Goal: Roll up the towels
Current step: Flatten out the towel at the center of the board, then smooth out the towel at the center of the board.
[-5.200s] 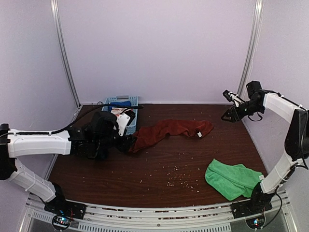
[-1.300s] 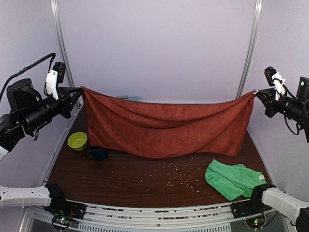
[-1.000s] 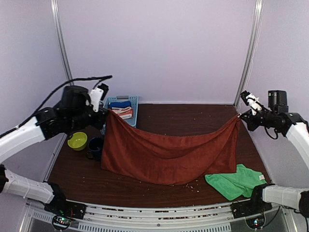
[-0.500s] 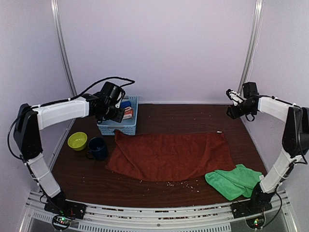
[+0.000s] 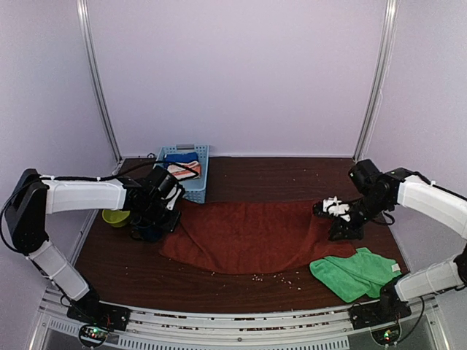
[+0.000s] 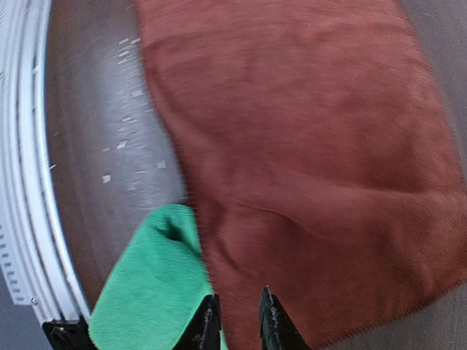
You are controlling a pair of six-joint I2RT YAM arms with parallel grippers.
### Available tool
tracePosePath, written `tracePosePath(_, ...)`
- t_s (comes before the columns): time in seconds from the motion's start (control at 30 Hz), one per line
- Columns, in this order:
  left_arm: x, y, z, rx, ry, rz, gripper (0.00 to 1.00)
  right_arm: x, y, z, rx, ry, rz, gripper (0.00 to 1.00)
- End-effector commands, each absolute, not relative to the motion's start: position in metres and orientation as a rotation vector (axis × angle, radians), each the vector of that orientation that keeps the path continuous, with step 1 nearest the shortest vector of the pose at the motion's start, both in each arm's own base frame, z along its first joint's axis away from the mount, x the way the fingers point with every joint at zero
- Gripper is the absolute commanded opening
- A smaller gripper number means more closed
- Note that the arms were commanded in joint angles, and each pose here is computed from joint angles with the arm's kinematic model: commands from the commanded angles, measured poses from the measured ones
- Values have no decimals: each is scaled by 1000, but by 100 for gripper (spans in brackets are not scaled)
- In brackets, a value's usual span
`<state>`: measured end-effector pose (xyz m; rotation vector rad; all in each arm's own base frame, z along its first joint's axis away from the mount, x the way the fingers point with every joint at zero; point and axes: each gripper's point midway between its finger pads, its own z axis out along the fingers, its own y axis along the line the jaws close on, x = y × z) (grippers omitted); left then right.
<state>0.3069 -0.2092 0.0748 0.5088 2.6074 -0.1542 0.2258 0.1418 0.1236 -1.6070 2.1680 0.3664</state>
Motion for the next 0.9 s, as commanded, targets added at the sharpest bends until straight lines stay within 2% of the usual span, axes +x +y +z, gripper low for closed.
tracePosePath(0.0, 298, -218, 62, 495, 2660, -234, 2, 164, 167, 101, -1973, 2068, 512, 19)
tracePosePath(0.17, 287, -225, 47, 525, 2706, -254, 0, 142, 160, 58, -2188, 2068, 371, 16)
tracePosePath(0.4, 260, -244, 18, 647, 2766, -266, 0, 138, 117, 20, -2202, 2208, 149, 11)
tracePosePath(0.6, 240, -242, 7, 661, 2802, -252, 0, 148, 67, 10, -2087, 2351, -82, 8)
tracePosePath(0.87, 195, -229, 4, 615, 2868, -257, 0, 142, 20, 13, -2064, 2440, -170, 8)
